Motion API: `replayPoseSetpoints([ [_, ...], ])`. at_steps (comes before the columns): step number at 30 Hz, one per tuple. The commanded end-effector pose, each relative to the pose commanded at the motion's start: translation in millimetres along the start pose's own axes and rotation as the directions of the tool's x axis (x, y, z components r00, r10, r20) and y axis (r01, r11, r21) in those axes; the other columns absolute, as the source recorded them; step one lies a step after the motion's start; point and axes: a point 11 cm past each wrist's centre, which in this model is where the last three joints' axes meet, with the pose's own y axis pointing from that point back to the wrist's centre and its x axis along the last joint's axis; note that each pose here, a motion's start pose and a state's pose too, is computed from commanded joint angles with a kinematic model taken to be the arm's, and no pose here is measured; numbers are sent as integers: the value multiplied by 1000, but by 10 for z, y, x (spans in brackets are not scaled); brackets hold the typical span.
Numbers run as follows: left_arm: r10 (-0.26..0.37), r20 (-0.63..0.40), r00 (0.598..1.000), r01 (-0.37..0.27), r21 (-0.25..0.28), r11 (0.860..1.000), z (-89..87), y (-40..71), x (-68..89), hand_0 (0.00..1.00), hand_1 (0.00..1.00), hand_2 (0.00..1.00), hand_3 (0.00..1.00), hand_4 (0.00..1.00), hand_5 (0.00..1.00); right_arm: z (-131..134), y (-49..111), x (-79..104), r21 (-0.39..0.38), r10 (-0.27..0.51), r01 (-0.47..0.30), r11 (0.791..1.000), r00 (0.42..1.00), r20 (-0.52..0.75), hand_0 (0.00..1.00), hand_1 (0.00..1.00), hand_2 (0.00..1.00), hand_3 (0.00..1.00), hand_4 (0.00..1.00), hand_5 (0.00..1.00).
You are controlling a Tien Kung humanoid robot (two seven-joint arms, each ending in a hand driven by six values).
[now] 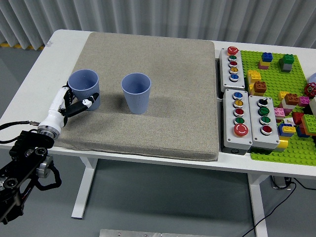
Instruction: Pick cup pour cup place
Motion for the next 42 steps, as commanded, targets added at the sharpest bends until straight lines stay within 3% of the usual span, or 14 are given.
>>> replayPoseSetpoints([
  [4,0,7,1000,0,2,1000,-2,3,-9,890,822,933,998,802,236,0,0,0,0,0,0,1000,1000,-2,697,695,632,623,195,357],
  [5,1,7,1000,-1,4,1000,-10,10,-16,857,765,832,975,794,239,2,0,-1,-1,0,0,1000,1000,-1,697,695,632,623,196,356],
  [9,4,10,1000,-4,6,1000,-22,22,-30,857,765,832,975,794,239,2,0,-1,-1,-1,1,1000,1000,-2,697,695,632,623,196,356],
  [10,10,13,1000,-10,3,1000,-21,31,-39,810,683,712,821,760,228,2,0,0,-1,-1,1,1000,1000,-3,697,695,632,623,196,356],
  [16,40,16,999,-40,-11,999,-20,55,-53,810,683,712,821,760,228,-1,0,0,-1,-1,1,1000,1000,-4,697,695,632,623,196,356],
  [17,44,16,999,-44,-13,999,-22,60,-53,732,597,628,716,710,196,0,0,0,-1,-1,1,1000,1000,-5,697,695,631,623,196,356],
  [30,81,31,996,-80,-43,996,4,118,-36,719,586,610,687,709,209,59,-4,-8,-13,-4,3,1000,1000,-15,697,695,632,623,196,357],
  [36,108,112,988,-96,-103,990,169,139,-2,715,579,604,675,691,195,65,-4,-9,-15,-4,4,1000,1000,-16,697,695,631,623,196,356],
  [42,115,321,940,-58,-181,982,480,118,28,710,581,611,681,693,203,75,-5,0,-15,-2,2,1000,1000,-13,697,695,631,623,195,352],
])
